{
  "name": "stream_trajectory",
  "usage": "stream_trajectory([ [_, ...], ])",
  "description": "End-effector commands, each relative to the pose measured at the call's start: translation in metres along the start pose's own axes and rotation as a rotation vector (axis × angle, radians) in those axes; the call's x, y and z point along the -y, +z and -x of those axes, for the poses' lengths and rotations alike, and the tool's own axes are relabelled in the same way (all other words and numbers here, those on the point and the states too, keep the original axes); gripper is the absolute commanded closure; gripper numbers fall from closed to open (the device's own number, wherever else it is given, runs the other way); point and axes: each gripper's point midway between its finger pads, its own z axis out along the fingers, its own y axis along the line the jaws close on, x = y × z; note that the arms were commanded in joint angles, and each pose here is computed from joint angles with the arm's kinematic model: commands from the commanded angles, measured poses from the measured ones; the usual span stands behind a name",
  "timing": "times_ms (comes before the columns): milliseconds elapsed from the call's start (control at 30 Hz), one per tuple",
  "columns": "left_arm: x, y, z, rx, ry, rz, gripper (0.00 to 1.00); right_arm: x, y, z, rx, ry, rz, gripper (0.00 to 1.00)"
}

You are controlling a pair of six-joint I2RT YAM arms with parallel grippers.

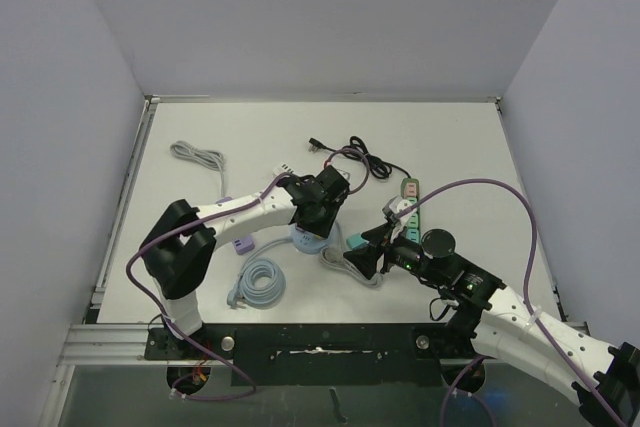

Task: Insert the plug

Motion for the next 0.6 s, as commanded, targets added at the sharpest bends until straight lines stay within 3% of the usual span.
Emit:
stream_trajectory([
  [0,0.000,0.004,-0.005,-0.044,0.021,-0.024,0.99,-0.002,-0.001,0.020,0.063,0.003,-0.008,0.34],
  [367,-0.008,0.048,-0.048,-0.218,0.048,-0.017,1.00,0.000,-0.004,0.021,0.072,0.000,-0.018,0.34],
  [567,-0.027,0.066,-0.079,-0.306,0.051,0.084,1.00,0.000,-0.005,0.021,0.076,0.000,-0.022,0.35],
])
